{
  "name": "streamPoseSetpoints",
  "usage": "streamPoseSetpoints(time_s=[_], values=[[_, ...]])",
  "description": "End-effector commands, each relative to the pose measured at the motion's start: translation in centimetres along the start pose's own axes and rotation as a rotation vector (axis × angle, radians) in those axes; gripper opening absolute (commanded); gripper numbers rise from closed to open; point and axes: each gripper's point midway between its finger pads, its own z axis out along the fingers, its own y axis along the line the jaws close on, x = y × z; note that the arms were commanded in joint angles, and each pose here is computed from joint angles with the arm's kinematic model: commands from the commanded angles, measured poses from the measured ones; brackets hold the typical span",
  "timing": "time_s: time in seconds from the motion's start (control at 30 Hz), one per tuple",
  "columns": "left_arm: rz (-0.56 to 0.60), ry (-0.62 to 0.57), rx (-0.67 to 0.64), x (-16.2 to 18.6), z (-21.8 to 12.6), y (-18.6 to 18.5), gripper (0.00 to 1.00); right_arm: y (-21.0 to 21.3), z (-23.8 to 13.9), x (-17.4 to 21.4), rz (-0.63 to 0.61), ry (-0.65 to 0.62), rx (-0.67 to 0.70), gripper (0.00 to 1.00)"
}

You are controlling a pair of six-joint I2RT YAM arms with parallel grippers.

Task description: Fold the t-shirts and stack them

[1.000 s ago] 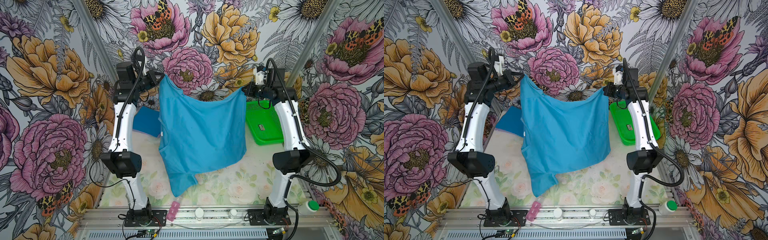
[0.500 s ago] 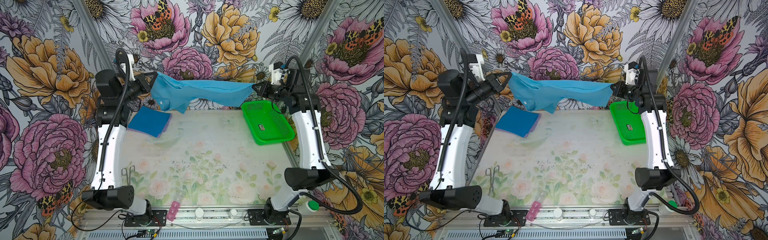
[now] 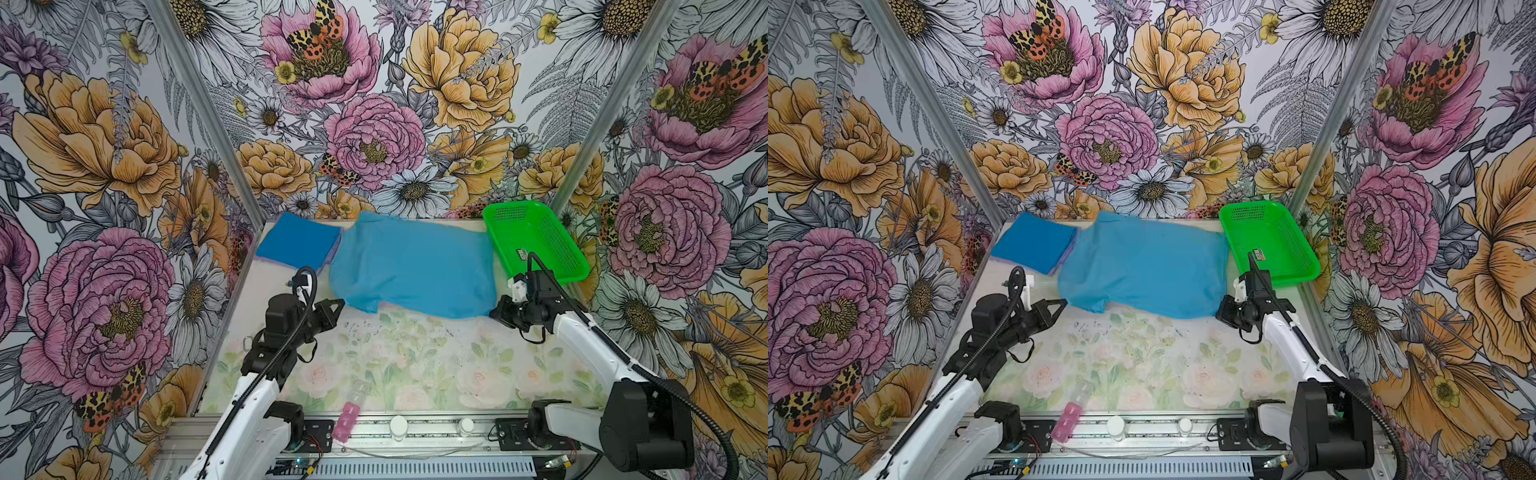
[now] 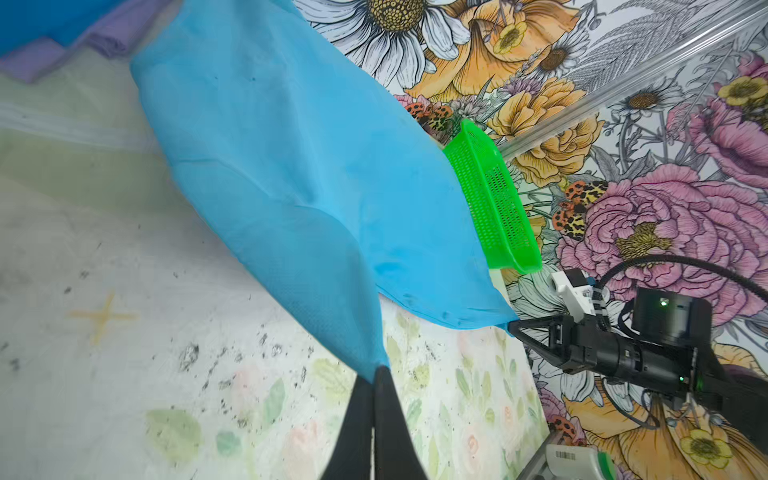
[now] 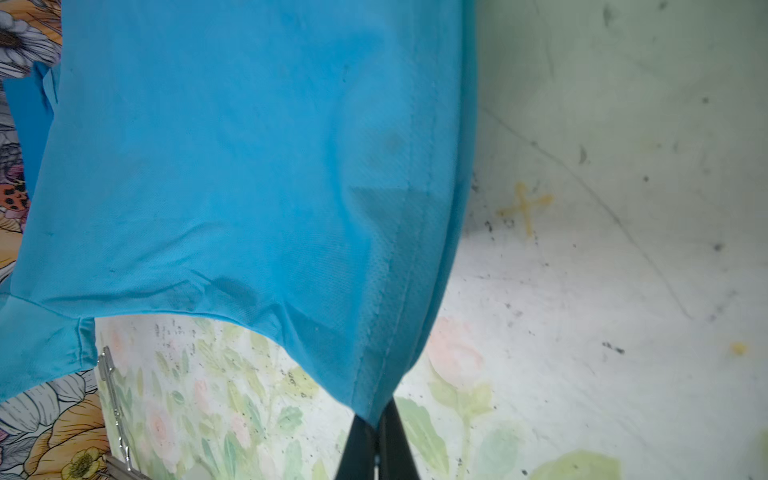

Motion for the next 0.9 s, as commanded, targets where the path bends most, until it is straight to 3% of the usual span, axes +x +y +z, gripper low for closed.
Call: streamPoseSetpoints(time_s=[0.0, 0.2, 0.4, 0.67, 0.87], values=[[-0.070, -0.117, -0.133, 1.1, -1.6, 2.9, 0.00, -0.3, -0.7, -1.2, 0.030, -0.122, 0.014, 0.00], [-0.149, -0.113, -0.235, 5.6, -3.3, 6.8, 0.00, -2.1, -0.9, 0.6, 0.095, -0.149, 0.053, 0.00], [-0.155, -0.063, -0.230, 7.3, -3.1, 7.3, 0.00, -3.2, -1.2, 2.8, 0.143, -0.172, 0.047, 0.00], [-0.064, -0.065, -0.140, 5.0, -1.2, 4.2, 0.00, -3.1, -0.7, 3.1, 0.104, -0.133, 0.048, 0.00], [-0.012, -0.004, -0.110, 3.5, 1.2, 1.8, 0.00, -1.1, -0.9, 4.0, 0.095, -0.070, -0.051, 0.00]])
